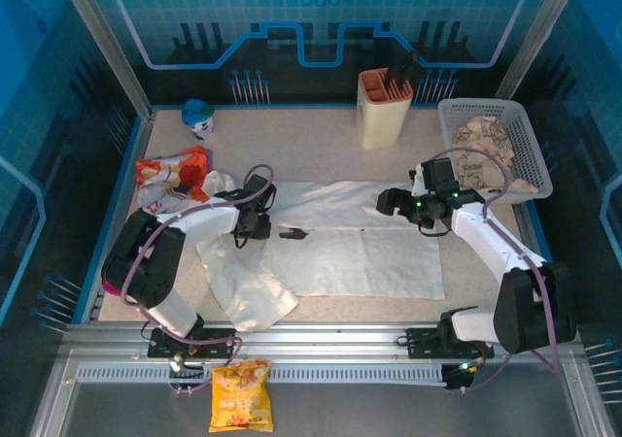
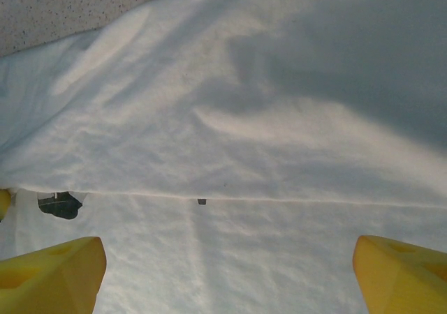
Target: Fold and stack the t-shirts
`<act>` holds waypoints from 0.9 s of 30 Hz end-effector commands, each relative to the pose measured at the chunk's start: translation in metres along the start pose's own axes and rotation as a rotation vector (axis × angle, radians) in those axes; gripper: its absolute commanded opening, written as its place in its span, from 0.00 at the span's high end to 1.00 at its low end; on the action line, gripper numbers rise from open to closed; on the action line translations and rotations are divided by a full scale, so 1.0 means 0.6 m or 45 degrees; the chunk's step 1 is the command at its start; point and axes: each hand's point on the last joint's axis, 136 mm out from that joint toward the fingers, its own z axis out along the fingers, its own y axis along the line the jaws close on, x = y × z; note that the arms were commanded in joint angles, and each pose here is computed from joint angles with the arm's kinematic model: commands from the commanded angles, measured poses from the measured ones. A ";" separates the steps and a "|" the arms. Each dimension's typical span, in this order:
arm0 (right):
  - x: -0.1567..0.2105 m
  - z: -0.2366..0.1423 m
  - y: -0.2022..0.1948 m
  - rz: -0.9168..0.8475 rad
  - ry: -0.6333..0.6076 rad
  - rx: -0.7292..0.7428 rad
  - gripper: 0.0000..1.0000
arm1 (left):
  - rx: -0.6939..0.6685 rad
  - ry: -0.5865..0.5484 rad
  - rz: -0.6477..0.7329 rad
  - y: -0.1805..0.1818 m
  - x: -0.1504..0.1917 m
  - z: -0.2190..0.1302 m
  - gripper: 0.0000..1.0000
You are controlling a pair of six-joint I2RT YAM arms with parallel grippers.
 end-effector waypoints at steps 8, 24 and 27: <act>0.000 -0.013 -0.008 0.022 -0.015 -0.020 0.08 | -0.071 0.030 -0.030 0.011 -0.004 -0.016 0.98; 0.002 -0.010 -0.014 0.044 -0.005 -0.044 0.09 | 0.145 0.233 0.031 -0.027 0.025 -0.118 1.00; 0.004 -0.009 -0.015 0.047 0.000 -0.045 0.09 | 0.180 0.302 0.033 -0.033 0.043 -0.127 1.00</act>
